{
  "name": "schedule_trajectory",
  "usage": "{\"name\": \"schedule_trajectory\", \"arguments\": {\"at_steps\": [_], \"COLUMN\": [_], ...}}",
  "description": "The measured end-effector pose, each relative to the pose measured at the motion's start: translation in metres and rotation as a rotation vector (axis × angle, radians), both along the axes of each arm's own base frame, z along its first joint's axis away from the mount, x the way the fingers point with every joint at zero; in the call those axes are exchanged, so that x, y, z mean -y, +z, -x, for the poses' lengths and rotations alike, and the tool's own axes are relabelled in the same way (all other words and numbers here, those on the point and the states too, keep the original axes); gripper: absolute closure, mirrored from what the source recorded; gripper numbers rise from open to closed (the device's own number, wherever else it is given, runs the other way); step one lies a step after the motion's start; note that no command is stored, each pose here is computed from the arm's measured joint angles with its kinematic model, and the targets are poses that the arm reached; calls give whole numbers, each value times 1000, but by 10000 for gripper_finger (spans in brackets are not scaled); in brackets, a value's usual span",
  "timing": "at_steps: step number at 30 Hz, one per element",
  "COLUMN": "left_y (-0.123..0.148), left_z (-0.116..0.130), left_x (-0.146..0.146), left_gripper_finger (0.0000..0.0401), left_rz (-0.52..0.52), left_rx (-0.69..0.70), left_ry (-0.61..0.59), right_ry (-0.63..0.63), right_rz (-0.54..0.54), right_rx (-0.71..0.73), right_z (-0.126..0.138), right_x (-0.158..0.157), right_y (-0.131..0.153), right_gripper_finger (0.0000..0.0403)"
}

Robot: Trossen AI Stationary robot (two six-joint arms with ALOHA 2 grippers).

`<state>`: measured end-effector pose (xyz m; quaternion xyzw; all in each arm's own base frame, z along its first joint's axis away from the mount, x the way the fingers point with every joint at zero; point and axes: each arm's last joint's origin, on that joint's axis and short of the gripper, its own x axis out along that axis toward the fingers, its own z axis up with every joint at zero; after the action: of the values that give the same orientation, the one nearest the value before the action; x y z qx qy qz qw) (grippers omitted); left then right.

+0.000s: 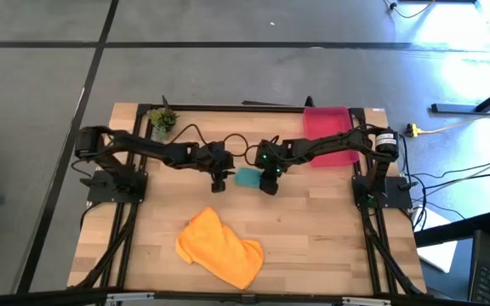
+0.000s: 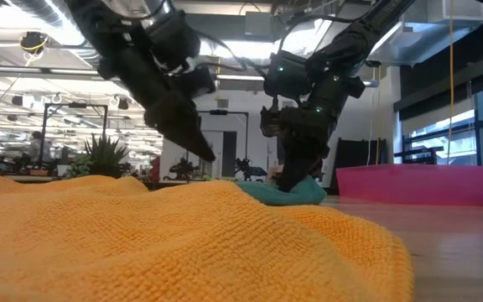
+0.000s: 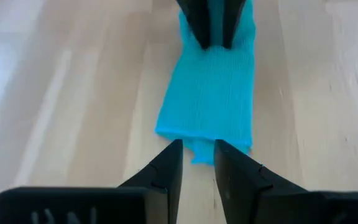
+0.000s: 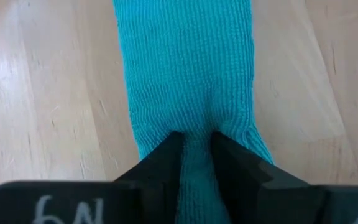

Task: Roll microfiber towels into tight, uniform cylinder then place into a basket
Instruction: Roll the blue microfiber cloth on the table

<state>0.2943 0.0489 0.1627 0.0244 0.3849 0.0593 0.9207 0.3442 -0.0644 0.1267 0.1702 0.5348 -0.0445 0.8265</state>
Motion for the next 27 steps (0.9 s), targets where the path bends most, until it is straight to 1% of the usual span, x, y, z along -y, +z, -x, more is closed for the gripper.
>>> {"name": "schedule_trajectory", "arguments": {"at_steps": [2, 4, 6, 10, 12, 16, 22, 27], "left_y": [9, 16, 17, -1, -10, -32, -55, -62], "left_z": [5, 4, 3, -6, -16, -25, -28, -29], "left_x": [1, 3, 5, 8, 9, 8, 8, 8], "left_gripper_finger": [319, 319, 319, 319, 319, 319, 319, 319], "left_rz": [-3, -8, -18, -16, -25, -22, 0, 8], "left_rx": [3, 46, 53, 37, 78, 69, 6, -3], "left_ry": [3, -13, -36, -56, -64, -67, -73, -71], "right_ry": [0, 1, 2, 5, 6, 8, 9, 11], "right_rz": [-1, -1, -5, -11, -12, -14, -13, -10], "right_rx": [1, 2, 5, 9, 10, 13, 18, 27], "right_z": [0, 0, 0, 0, 0, -1, -1, -1], "right_x": [0, 0, 0, 0, 0, 0, 0, 0], "right_y": [0, 0, 0, 0, 0, 0, 0, 2], "right_gripper_finger": [305, 305, 305, 305, 305, 305, 305, 305]}}
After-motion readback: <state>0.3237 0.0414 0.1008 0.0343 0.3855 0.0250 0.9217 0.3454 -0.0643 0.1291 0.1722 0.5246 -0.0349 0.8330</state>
